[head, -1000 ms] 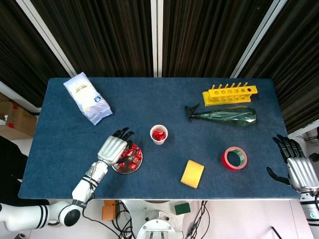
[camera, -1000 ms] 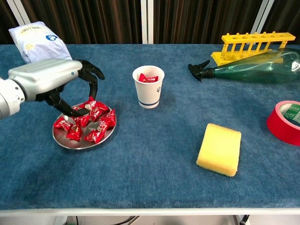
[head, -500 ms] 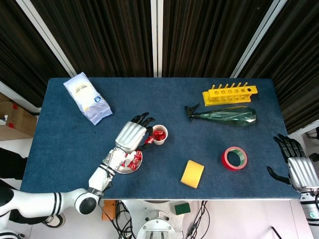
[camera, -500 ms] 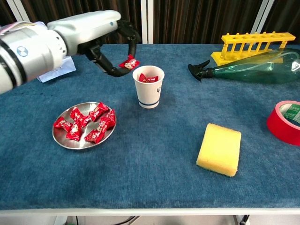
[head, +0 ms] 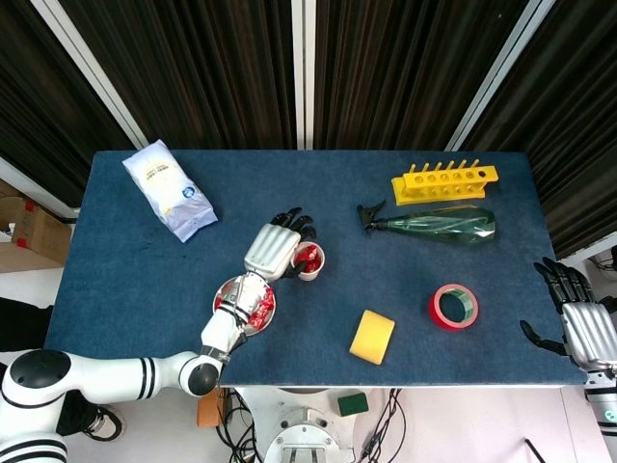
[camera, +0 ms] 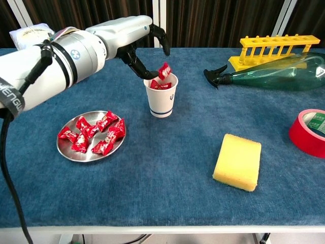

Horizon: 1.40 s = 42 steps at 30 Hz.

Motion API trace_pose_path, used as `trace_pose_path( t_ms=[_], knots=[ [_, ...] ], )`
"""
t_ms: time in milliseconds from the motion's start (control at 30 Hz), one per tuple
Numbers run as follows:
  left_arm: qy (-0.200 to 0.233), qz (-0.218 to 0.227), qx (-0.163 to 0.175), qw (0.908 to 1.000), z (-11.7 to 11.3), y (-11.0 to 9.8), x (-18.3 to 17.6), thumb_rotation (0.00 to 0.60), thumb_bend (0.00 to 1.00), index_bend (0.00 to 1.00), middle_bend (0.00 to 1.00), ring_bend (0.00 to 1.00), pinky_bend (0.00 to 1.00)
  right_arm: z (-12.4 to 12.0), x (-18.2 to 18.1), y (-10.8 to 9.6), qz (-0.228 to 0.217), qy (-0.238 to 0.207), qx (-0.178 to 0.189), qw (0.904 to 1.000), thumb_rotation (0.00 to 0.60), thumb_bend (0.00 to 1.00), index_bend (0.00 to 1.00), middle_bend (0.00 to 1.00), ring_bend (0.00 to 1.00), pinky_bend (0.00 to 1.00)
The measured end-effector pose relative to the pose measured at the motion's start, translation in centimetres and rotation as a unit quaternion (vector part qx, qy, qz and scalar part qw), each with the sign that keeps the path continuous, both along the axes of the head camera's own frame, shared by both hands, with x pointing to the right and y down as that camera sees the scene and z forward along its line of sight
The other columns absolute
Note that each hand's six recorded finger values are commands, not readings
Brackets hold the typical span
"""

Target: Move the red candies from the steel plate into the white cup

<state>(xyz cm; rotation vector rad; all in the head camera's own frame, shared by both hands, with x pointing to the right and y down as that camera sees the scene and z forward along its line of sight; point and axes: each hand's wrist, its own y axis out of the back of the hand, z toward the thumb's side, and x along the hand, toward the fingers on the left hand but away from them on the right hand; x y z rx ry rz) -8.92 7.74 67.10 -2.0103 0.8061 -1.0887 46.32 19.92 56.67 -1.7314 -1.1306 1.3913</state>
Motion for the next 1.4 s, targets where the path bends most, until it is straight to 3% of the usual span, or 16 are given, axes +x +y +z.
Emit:
trace_pose_path(
  t_ms=[133, 300, 600, 767, 967, 1133, 1400],
  knots=[
    [0.003, 0.008, -0.003, 1.0, -0.3, 0.6, -0.5, 0.6, 0.27, 0.18, 0.17, 0.09, 0.17, 0.0, -0.1, 0.1, -0.001, 0.001, 0.001, 1.0, 0.6, 0.28, 0.01, 0.0, 0.0, 0.0],
    [-0.002, 0.012, -0.008, 0.9999, -1.0, 1.8, -1.8, 0.6, 0.27, 0.35, 0.19, 0.09, 0.17, 0.0, -0.1, 0.1, 0.001, 0.002, 0.002, 1.0, 0.6, 0.28, 0.01, 0.0, 0.0, 0.0],
    [-0.071, 0.033, -0.07, 0.9944, -0.5, 6.7, -7.3, 0.6, 0.27, 0.38, 0.19, 0.09, 0.16, 0.3, -0.4, 0.2, -0.004, 0.006, -0.004, 1.0, 0.6, 0.28, 0.01, 0.0, 0.0, 0.0],
    [-0.074, 0.029, -0.103, 0.9916, 0.4, 8.3, -8.7, 0.6, 0.27, 0.38, 0.19, 0.09, 0.16, 0.4, -0.4, 0.2, -0.004, 0.007, -0.006, 0.9999, 0.6, 0.28, 0.01, 0.0, 0.0, 0.0],
    [-0.065, 0.035, -0.121, 0.99, 1.3, 10.0, -9.3, 0.6, 0.27, 0.38, 0.19, 0.09, 0.16, 0.6, -0.5, 0.2, -0.005, 0.009, -0.008, 0.9999, 0.6, 0.28, 0.01, 0.0, 0.0, 0.0],
    [-0.082, 0.048, -0.108, 0.9895, 2.0, 10.5, -9.9, 0.6, 0.27, 0.38, 0.19, 0.08, 0.16, 0.9, -0.6, 0.2, -0.007, 0.011, -0.013, 0.9998, 0.6, 0.28, 0.01, 0.0, 0.0, 0.0],
    [-0.09, 0.054, -0.129, 0.9861, 2.3, 11.7, -10.9, 0.6, 0.27, 0.37, 0.18, 0.08, 0.16, 1.1, -0.6, 0.1, -0.006, 0.015, -0.015, 0.9998, 0.6, 0.28, 0.01, 0.0, 0.0, 0.0]
  ],
)
